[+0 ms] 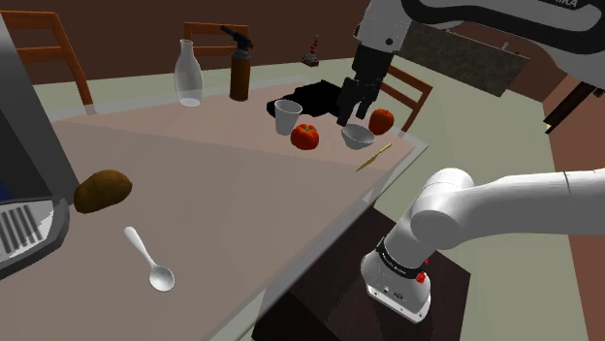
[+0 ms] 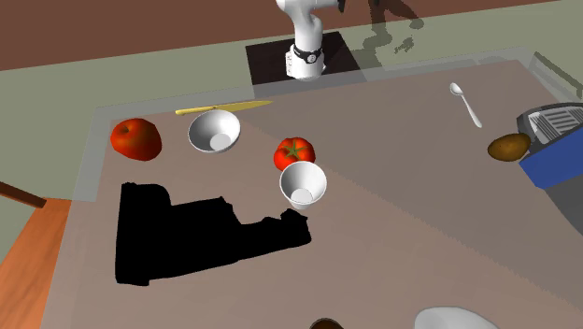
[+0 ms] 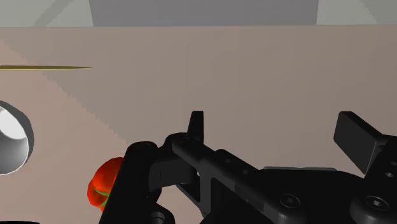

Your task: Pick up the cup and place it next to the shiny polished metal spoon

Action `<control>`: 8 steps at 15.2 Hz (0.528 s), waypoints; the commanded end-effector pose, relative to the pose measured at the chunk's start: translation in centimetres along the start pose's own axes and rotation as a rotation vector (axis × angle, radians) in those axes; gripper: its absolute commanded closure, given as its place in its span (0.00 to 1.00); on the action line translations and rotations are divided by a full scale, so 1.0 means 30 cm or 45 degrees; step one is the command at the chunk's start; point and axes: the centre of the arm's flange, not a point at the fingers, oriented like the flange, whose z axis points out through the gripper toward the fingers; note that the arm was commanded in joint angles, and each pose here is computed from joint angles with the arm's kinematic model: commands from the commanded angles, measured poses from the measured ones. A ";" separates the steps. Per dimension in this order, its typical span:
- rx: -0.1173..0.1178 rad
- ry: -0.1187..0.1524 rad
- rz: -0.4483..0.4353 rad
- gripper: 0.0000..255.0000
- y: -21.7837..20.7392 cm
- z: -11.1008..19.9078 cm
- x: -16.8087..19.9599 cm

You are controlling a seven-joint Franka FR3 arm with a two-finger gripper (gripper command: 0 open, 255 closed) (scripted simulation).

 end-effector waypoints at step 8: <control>0.037 0.017 0.019 0.00 0.195 0.080 0.230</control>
